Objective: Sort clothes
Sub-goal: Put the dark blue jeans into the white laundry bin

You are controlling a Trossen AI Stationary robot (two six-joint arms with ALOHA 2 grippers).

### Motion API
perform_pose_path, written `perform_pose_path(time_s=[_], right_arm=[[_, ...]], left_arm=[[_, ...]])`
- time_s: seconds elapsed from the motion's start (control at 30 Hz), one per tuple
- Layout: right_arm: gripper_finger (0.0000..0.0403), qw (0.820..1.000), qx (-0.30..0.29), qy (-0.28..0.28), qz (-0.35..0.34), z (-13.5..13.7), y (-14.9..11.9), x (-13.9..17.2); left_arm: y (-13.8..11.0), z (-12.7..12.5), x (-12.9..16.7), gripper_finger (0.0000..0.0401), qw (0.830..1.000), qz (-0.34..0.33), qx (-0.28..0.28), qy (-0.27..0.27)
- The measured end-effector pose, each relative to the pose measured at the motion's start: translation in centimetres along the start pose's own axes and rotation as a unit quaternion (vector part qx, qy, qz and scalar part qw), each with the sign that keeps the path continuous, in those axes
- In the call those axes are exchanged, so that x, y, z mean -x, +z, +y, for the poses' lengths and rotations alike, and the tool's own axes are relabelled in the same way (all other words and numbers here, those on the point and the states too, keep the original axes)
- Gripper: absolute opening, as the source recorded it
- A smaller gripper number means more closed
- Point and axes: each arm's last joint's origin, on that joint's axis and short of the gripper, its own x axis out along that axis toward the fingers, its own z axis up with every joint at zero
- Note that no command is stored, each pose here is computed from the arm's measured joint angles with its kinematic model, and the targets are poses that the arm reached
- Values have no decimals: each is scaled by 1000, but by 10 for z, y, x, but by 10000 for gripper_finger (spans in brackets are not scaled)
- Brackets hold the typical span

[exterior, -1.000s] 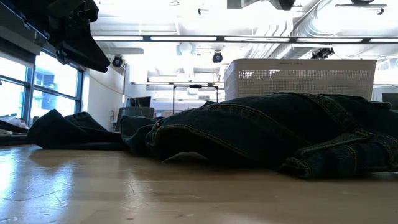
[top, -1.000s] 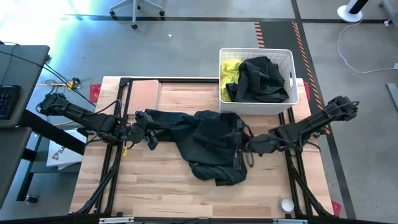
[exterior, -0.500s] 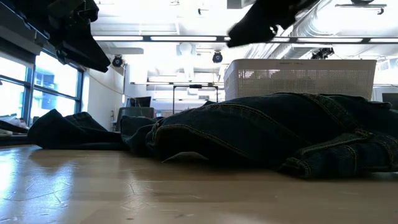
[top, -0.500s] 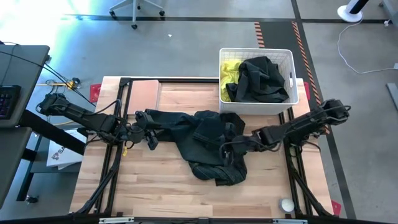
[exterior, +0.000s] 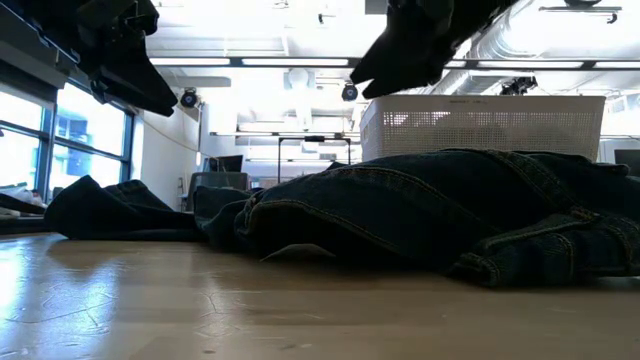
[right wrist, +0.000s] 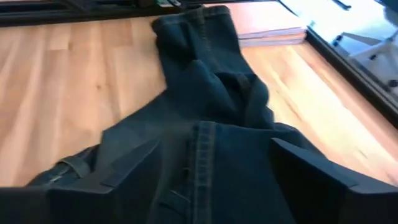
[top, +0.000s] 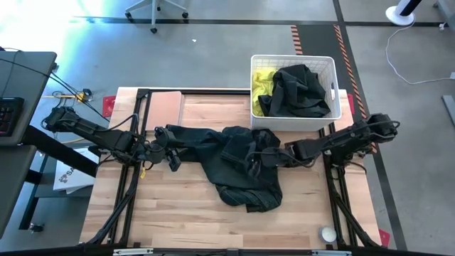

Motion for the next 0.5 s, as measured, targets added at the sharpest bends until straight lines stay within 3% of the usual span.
perform_pose_path(time_s=[0.23,0.5], right_arm=[[323,998,41,-41,14,-2,-4,1],[324,997,-21,-39,57,-1,-14,3]], left_arm=[[0,0,0,145,1000,0,0,0],[-2,-3,-4,145,1000,11,-7,3]])
